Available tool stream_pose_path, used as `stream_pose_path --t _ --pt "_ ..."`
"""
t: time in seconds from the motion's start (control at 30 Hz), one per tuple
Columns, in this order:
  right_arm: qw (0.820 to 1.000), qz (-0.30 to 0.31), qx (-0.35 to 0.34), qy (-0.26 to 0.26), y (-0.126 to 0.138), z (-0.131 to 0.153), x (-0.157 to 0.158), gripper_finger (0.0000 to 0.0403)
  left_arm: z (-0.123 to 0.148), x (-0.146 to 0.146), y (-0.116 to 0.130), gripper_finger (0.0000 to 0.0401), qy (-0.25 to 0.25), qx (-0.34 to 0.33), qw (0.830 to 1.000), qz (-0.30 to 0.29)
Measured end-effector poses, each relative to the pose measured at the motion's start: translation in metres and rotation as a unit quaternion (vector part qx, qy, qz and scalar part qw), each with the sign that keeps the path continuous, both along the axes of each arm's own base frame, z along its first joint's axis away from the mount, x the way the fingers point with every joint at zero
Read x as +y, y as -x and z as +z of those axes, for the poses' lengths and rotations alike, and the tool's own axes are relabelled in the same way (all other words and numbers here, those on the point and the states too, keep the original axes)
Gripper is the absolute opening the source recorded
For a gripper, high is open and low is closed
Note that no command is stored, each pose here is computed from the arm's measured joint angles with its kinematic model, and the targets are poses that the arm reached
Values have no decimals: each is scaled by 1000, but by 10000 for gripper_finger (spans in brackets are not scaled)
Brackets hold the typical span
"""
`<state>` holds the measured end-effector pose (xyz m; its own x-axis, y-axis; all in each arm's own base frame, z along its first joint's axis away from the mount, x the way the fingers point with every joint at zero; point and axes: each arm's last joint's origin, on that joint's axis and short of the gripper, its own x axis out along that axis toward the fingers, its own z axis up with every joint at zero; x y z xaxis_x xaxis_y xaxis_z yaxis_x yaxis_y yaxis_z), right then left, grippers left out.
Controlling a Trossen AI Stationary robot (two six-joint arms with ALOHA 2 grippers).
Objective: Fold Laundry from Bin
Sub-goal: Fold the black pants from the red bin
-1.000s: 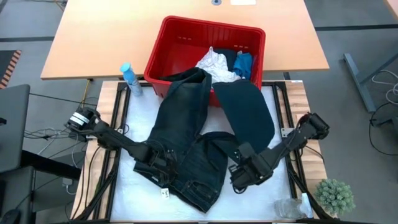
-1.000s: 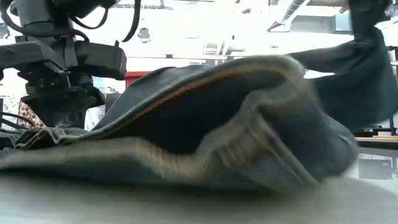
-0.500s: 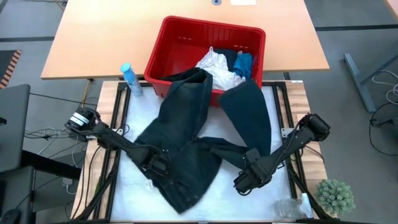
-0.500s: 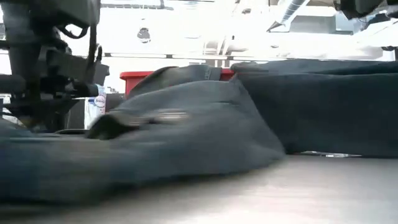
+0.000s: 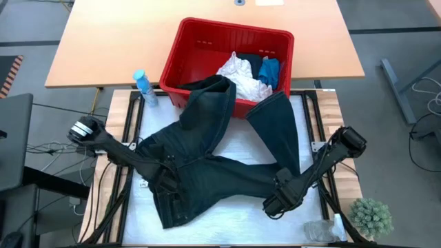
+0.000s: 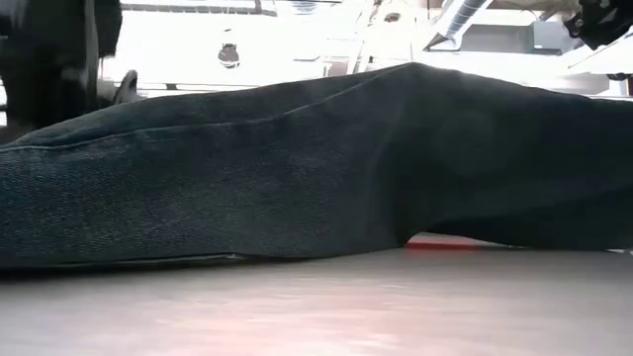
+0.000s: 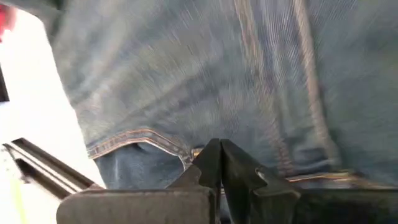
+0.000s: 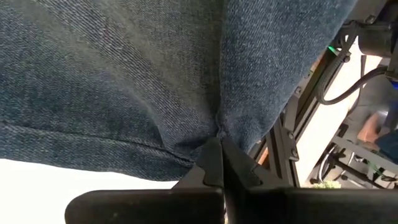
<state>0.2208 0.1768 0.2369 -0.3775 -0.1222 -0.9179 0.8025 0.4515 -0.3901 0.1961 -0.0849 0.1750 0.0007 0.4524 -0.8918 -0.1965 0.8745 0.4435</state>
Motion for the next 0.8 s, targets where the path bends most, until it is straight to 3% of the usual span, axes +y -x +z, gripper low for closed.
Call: stream_pose_path --t 0.07,0.13,0.23,0.27,0.33,0.47,0.63,0.8 --pt "1000 5 0 -1 0 0 0 17 22 -1 1 0 28 -71 997 25" --pt "1000 5 -1 -1 0 0 0 17 49 -4 3 0 87 -164 982 43" --pt "1000 8 -2 -1 0 0 1 17 83 -17 8 0 227 -324 918 26" --pt "1000 9 -3 -1 1 0 1 17 89 -20 12 0 257 -354 899 16" --pt "1000 9 -3 -1 0 0 1 17 94 -27 21 0 285 -386 877 18" --pt "1000 9 -7 -3 0 0 2 18 78 -52 34 0 288 -376 881 7" --pt "1000 9 -11 -5 -1 -1 2 18 43 -99 23 0 322 -324 888 -44" --pt "1000 12 -12 -8 -1 -1 3 18 11 -126 13 0 319 -275 907 -27"
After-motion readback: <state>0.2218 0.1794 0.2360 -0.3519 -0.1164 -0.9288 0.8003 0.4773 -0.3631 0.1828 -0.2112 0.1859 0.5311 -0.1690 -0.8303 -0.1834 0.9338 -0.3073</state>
